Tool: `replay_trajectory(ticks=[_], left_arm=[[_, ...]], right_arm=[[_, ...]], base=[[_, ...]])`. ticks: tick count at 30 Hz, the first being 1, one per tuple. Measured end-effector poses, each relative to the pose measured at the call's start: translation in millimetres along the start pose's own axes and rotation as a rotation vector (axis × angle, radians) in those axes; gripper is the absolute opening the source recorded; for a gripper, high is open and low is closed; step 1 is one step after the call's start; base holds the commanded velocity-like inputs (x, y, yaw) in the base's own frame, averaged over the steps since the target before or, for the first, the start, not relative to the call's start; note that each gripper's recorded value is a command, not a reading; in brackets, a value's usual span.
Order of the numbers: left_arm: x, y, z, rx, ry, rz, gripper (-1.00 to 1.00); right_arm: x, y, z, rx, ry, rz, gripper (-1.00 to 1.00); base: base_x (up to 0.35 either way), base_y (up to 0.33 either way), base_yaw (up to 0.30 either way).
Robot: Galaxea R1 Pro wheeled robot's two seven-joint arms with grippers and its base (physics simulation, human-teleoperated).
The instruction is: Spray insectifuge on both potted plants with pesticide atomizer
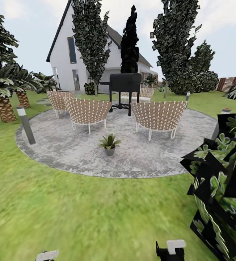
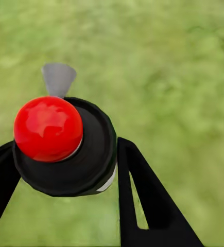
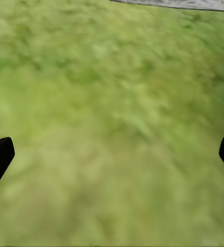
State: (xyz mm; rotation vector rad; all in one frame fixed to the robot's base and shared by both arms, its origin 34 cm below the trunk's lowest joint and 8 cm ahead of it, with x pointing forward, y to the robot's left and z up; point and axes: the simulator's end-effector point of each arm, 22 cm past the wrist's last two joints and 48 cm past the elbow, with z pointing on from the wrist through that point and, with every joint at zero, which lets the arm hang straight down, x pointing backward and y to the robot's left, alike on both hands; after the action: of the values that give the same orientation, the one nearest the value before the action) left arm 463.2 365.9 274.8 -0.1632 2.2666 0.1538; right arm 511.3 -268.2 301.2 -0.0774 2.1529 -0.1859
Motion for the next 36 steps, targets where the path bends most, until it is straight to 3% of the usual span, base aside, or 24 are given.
replay_trajectory(ticks=[36], left_arm=[[0.1, 0.0, 0.0, 0.000, 0.000, 0.000, -1.00]], right_arm=[[-0.1, 0.6, -0.1, 0.001, 0.000, 0.001, 1.00]], base=[[0.338, 0.000, 0.000]])
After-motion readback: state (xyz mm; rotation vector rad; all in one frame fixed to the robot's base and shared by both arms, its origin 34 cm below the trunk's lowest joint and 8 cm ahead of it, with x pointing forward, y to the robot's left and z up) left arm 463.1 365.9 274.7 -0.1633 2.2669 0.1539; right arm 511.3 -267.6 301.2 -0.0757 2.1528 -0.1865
